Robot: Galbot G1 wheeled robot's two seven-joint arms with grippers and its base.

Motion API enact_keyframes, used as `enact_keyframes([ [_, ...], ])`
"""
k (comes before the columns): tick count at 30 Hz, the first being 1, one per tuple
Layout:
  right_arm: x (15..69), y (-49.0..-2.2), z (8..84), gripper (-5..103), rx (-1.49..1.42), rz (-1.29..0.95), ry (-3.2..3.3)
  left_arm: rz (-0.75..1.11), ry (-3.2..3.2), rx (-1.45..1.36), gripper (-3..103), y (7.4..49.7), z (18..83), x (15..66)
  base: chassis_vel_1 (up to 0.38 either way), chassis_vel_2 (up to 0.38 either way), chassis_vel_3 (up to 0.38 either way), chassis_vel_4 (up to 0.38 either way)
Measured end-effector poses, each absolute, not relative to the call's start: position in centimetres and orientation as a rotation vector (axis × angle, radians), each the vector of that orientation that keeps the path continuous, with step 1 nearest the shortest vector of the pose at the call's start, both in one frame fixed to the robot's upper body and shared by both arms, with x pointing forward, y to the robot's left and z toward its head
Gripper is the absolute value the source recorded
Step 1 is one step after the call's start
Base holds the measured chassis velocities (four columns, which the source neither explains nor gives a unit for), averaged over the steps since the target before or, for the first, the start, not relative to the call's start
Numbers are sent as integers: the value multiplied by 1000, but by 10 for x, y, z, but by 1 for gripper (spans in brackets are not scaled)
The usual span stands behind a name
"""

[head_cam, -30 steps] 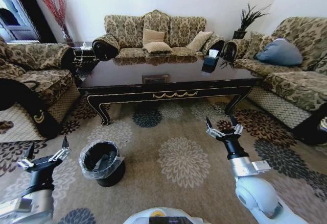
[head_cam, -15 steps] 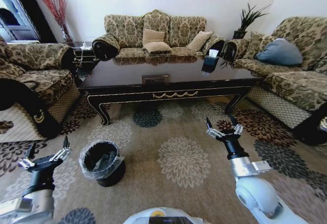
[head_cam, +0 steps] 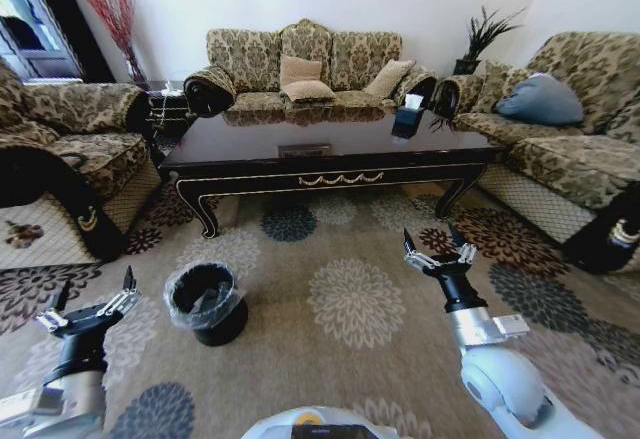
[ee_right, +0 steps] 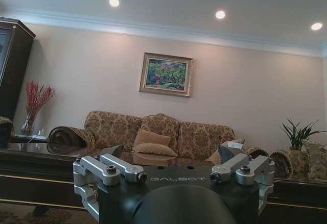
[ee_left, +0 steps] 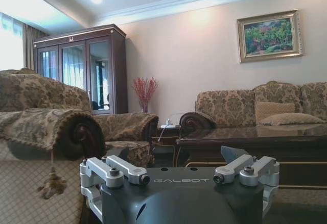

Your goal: Move to the front of the table and pick up the trash from the floor, then place it into the trash bin.

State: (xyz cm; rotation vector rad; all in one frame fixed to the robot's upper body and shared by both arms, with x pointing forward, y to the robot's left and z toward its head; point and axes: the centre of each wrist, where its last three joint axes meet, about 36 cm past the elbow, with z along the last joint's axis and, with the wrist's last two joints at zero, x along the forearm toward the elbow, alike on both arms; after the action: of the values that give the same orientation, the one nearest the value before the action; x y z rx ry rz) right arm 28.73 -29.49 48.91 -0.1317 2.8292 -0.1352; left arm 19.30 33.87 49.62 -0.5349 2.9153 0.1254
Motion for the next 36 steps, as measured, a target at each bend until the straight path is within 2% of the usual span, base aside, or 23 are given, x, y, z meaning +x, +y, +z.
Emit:
enact_keyframes([
  [36, 287, -295, 489, 100, -130, -134, 2830, 125, 2916, -537, 100, 339, 496, 193, 346, -340, -345, 344],
])
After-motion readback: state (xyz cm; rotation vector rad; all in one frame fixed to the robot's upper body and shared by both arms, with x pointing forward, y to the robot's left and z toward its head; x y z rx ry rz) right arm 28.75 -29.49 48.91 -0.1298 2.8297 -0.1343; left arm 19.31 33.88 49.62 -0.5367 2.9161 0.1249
